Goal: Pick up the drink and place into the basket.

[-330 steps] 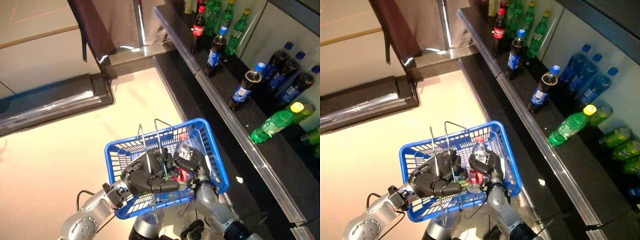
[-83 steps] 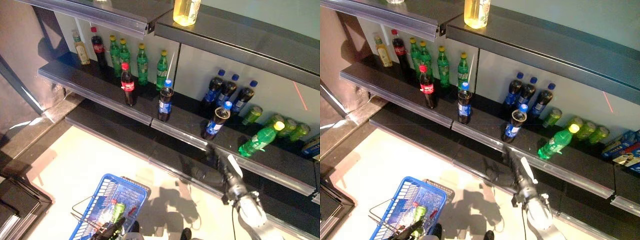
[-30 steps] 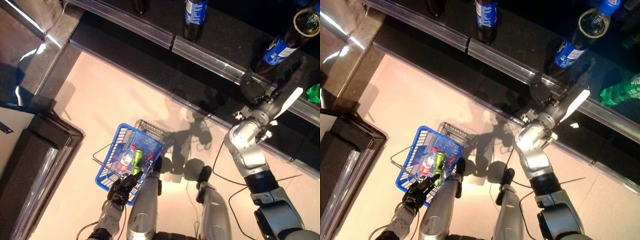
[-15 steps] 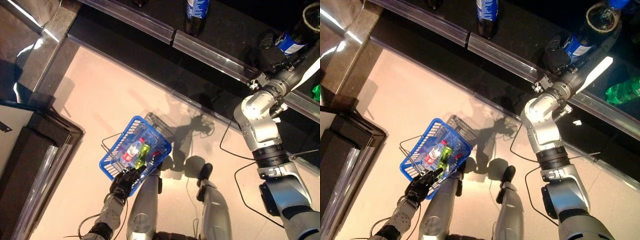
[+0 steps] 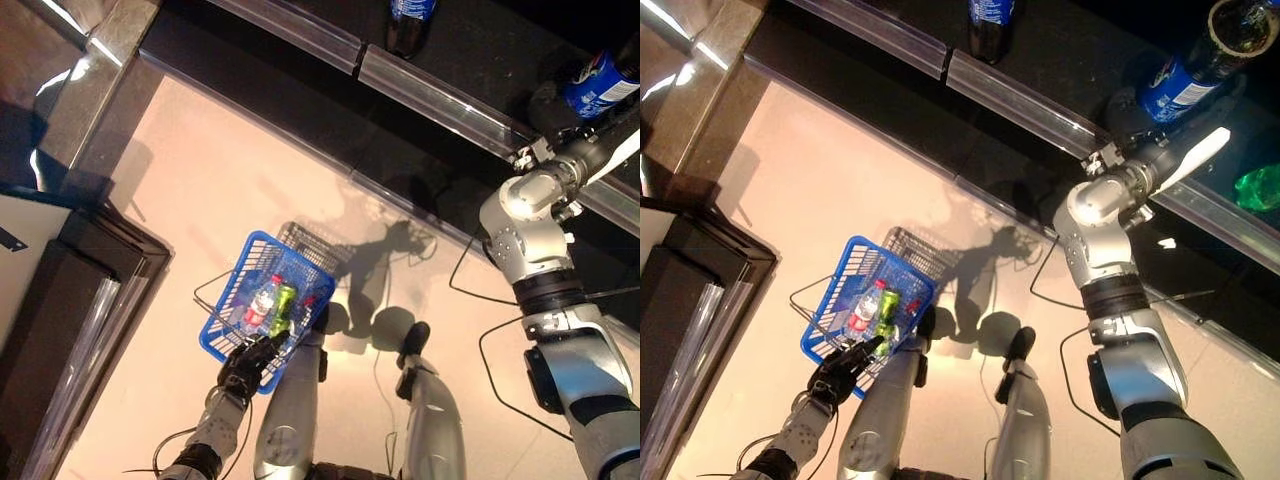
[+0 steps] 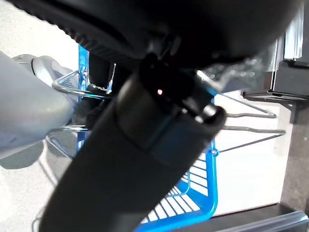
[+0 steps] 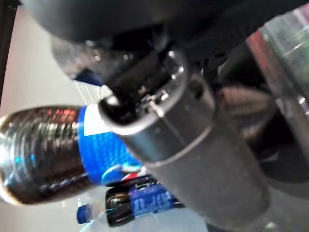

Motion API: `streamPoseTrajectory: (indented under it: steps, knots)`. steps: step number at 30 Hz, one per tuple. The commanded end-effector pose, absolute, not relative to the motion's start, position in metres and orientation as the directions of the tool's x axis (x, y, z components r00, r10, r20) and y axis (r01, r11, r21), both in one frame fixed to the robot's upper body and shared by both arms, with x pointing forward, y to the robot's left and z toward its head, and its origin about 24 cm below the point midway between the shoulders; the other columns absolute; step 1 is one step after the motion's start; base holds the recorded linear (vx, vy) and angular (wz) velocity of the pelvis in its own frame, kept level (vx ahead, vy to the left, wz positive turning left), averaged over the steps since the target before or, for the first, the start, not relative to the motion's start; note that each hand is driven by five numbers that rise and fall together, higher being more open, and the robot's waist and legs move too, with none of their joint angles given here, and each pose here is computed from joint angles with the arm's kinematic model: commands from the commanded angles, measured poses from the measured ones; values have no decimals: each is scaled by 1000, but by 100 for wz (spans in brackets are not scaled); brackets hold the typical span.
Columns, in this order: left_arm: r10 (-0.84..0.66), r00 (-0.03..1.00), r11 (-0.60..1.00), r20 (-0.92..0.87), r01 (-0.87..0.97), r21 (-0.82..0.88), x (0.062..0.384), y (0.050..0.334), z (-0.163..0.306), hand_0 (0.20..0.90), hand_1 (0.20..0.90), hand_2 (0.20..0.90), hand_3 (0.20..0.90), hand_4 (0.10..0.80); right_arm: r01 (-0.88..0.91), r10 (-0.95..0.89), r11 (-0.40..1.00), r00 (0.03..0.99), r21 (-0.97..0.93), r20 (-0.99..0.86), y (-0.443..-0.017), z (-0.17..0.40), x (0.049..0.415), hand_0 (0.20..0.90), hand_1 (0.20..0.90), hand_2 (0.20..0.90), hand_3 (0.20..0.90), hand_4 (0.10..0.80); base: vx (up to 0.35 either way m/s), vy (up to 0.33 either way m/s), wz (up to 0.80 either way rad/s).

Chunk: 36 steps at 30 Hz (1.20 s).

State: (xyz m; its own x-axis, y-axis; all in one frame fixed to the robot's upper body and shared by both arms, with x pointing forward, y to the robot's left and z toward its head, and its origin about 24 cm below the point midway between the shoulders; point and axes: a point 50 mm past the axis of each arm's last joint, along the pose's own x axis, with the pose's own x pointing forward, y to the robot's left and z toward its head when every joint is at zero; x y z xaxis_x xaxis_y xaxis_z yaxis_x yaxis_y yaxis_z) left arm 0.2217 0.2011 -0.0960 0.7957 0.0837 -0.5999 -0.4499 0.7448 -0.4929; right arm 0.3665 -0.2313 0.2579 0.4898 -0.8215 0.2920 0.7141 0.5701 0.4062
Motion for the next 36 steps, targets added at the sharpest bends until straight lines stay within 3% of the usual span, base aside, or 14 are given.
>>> streamPoseTrajectory:
  steps: [1,9,10,12,13,28,36]
  knots:
    - [17,842,767,-540,-358,-533,210,197,-91,300,300,300,200,100,597,-787,594,293,539,543,-251,350,337,900,900,900,900,800,0,0,0]
    - [15,840,768,-543,-357,-531,210,202,-89,300,300,300,200,100,599,-795,574,244,559,555,-256,367,332,900,900,900,900,800,0,0,0]
    - [15,840,768,-542,-357,-531,210,203,-88,300,300,300,200,100,601,-794,573,239,558,558,-257,369,332,759,759,759,735,635,0,0,0]
    - [16,840,767,-542,-358,-533,208,205,-89,300,300,300,200,100,608,-792,571,234,552,563,-257,371,330,349,349,349,258,158,0,0,0]
    - [18,840,766,-543,-361,-532,207,205,-89,300,300,300,200,100,612,-789,573,232,546,568,-258,372,330,300,300,300,200,100,0,0,0]
    - [34,852,760,-522,-361,-540,209,214,-86,300,300,300,200,100,610,-780,582,232,538,581,-266,368,328,300,300,300,200,100,-28,-11,0]
    - [38,862,730,-505,-369,-575,206,215,-87,300,300,300,200,100,564,-686,682,273,466,674,-256,358,323,300,300,300,200,100,-72,-43,1]
